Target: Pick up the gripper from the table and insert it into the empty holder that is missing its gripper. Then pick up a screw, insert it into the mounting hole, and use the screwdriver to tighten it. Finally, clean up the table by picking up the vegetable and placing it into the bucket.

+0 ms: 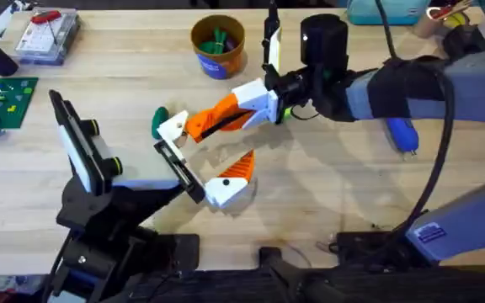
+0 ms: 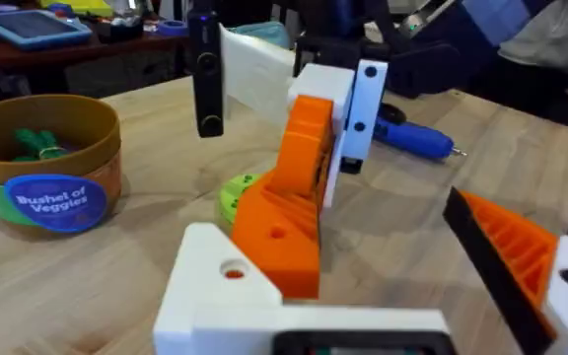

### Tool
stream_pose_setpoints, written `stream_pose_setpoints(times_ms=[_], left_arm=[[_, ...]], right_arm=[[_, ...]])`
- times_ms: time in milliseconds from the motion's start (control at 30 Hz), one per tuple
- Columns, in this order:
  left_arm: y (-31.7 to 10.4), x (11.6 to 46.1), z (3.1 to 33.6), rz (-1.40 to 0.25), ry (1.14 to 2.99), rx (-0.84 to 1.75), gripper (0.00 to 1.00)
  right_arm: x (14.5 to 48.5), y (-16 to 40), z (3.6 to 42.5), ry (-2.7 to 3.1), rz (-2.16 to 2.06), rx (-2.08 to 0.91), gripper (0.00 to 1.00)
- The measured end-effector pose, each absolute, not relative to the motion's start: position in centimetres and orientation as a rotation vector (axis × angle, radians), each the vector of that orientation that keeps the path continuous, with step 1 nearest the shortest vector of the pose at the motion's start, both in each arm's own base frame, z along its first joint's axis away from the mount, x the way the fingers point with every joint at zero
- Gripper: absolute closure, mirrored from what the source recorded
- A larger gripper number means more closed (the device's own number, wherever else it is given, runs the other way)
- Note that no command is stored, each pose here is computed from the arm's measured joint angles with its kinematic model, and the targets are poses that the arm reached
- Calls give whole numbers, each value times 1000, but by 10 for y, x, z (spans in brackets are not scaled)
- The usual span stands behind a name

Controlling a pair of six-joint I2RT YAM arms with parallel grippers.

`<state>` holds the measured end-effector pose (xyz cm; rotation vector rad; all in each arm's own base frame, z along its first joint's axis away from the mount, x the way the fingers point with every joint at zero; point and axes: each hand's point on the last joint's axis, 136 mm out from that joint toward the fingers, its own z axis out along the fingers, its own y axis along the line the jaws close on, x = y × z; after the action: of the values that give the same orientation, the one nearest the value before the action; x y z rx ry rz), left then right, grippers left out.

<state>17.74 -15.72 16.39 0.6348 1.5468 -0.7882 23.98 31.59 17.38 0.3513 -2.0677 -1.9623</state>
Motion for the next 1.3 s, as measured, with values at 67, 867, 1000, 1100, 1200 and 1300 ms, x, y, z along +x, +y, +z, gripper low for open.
stream_pose_setpoints(times_ms=[67, 867, 1000, 1100, 1200, 1300], left_arm=[[-158, 177, 164, -790, 1545, 640, 8], [-158, 176, 164, -786, 1539, 651, 8], [-158, 176, 164, -785, 1539, 652, 8], [-158, 176, 164, -785, 1539, 652, 8], [-158, 177, 164, -783, 1540, 649, 8], [-158, 176, 164, -783, 1540, 650, 8]], right_arm=[[236, 318, 174, -2063, -1960, 368, 982], [231, 323, 176, -2067, -2024, 543, 982], [231, 323, 175, -2060, -2023, 548, 982], [231, 324, 175, -2056, -2021, 547, 982], [233, 325, 175, -2038, -2017, 558, 982], [235, 326, 174, -2010, -2012, 575, 982]])
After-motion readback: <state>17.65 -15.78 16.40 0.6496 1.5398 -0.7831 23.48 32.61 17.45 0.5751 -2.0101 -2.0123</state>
